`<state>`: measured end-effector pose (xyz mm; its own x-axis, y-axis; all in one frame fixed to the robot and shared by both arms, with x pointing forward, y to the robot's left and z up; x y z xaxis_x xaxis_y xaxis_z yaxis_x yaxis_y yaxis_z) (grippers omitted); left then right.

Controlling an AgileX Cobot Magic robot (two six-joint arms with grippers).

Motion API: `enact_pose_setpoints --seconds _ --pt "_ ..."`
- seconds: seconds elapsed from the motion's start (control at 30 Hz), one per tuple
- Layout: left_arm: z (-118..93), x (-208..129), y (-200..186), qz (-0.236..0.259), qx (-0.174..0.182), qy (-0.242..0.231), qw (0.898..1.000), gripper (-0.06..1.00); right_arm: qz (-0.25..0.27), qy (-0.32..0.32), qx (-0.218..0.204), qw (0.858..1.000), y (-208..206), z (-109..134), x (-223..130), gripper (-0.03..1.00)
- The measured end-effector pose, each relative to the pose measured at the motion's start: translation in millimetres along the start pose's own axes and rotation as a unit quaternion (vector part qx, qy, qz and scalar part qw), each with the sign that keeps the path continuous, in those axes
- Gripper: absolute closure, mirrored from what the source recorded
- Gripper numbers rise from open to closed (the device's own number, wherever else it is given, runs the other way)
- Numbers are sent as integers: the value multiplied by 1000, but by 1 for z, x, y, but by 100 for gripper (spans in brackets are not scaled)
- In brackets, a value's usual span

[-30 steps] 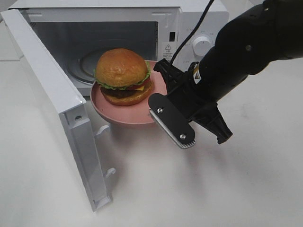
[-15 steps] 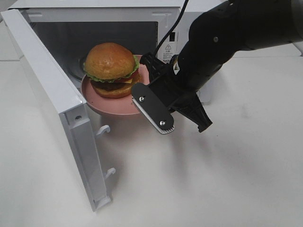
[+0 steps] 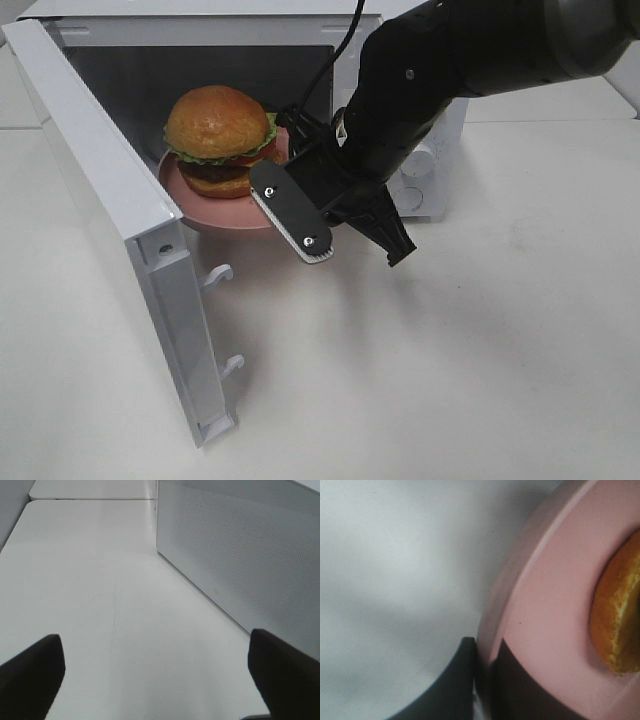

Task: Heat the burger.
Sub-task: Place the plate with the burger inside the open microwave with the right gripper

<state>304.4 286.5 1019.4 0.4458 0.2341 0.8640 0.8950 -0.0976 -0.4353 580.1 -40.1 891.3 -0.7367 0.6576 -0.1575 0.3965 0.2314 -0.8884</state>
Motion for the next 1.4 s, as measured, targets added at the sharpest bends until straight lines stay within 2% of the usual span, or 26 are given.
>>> enact_pose_setpoints --seconds 0.33,1.4 --pt "0 0 0 0 0 0 1000 4 7 42 -14 999 13 -31 -6 92" --pt "0 0 0 0 0 0 1000 4 45 135 -15 990 66 -81 -29 92"
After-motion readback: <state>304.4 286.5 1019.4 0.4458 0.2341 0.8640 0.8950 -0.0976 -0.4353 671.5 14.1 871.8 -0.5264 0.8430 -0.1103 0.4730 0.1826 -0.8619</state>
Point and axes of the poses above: a point on each arm's last joint axis where the gripper is mounted, y pointing out along that axis toward the gripper, z along the wrist's bending axis when the last joint is at zero, x = y × z, the point moved 8 cm from there along y, pointing out along that axis toward the gripper, and after that the axes turned 14 degrees about -y, right-handed, at the moved point
